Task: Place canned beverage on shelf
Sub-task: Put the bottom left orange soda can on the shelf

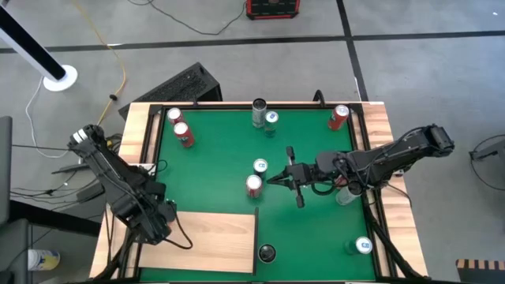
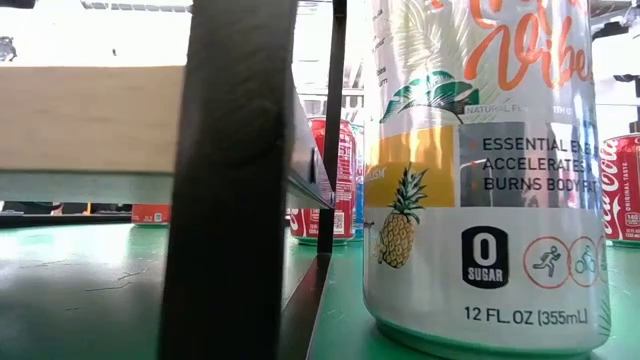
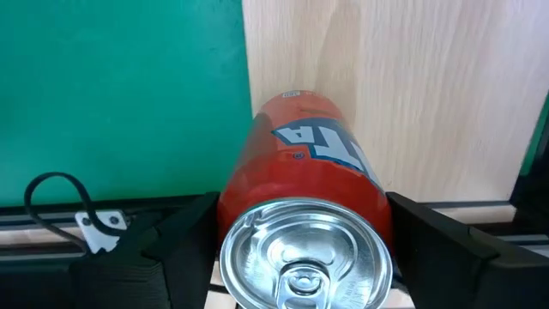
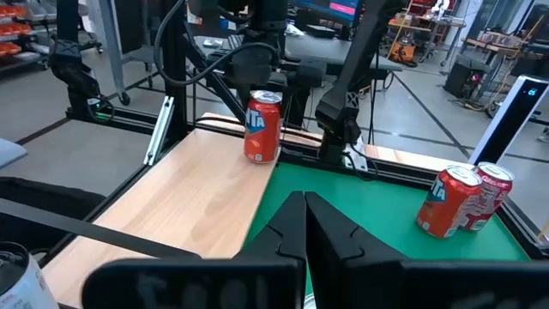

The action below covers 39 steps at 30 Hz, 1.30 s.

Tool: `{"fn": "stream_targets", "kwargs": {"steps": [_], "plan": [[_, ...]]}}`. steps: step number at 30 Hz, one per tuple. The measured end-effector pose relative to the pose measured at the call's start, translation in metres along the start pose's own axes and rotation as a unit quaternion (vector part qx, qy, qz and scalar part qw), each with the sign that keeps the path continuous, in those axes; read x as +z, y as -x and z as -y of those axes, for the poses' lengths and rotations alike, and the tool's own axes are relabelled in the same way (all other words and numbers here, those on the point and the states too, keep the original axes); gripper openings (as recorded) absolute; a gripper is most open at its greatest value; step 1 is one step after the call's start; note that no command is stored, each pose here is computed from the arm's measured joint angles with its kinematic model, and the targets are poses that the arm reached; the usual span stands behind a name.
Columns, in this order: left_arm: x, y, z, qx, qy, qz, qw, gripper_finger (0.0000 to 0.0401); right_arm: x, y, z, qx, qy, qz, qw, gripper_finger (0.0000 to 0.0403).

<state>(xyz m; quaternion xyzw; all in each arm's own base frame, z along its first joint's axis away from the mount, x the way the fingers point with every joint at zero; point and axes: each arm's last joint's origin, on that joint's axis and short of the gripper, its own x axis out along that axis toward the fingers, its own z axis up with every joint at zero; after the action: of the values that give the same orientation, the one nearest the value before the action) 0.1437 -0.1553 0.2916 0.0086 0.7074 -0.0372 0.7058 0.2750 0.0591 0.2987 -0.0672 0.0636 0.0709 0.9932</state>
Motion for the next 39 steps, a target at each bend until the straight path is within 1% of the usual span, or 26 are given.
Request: {"fn": "stream_targets", "kwargs": {"steps": [3, 5, 10, 13, 18, 23, 26, 30, 33, 39], "plan": [[0.000, 0.000, 0.001, -0.013, 0.005, -0.004, 1.000, 0.0273, 0.000, 0.000, 0.000, 0.000, 0.001, -0.001, 1.000, 0.0027], [0.003, 0.001, 0.004, -0.035, 0.006, 0.005, 0.999, 0.0273, 0.000, 0.000, 0.000, 0.000, 0.001, -0.001, 1.000, 0.0031], [0.011, 0.007, 0.018, -0.098, 0.015, 0.049, 0.994, 0.0273, 0.000, 0.000, 0.000, 0.000, 0.001, -0.001, 1.000, 0.0030], [0.013, 0.005, 0.028, -0.115, 0.021, 0.043, 0.992, 0.0273, 0.000, 0.000, 0.000, 0.000, -0.001, -0.001, 1.000, 0.0025], [0.009, -0.004, 0.048, -0.111, 0.025, 0.004, 0.993, 0.0273, 0.001, 0.000, -0.003, 0.005, -0.010, 0.004, 1.000, 0.0026], [0.012, -0.001, 0.073, -0.107, 0.004, 0.012, 0.994, 0.0273, 0.003, 0.000, -0.004, 0.006, -0.018, 0.014, 1.000, 0.0031], [0.011, 0.002, 0.083, -0.091, 0.001, 0.013, 0.996, 0.0273, 0.004, 0.000, -0.004, 0.005, -0.019, 0.019, 1.000, 0.0026], [0.007, -0.004, 0.092, -0.062, 0.009, -0.013, 0.998, 0.0273, 0.004, 0.001, -0.006, 0.009, -0.023, 0.021, 0.999, 0.0024], [0.005, -0.006, 0.099, -0.072, 0.016, -0.016, 0.997, 0.0273, 0.005, 0.001, -0.007, 0.012, -0.031, 0.022, 0.999, 0.0029], [0.005, -0.006, 0.102, -0.078, 0.037, -0.014, 0.996, 0.0273, 0.005, 0.001, -0.010, 0.016, -0.031, 0.024, 0.999, 0.0030]]}}
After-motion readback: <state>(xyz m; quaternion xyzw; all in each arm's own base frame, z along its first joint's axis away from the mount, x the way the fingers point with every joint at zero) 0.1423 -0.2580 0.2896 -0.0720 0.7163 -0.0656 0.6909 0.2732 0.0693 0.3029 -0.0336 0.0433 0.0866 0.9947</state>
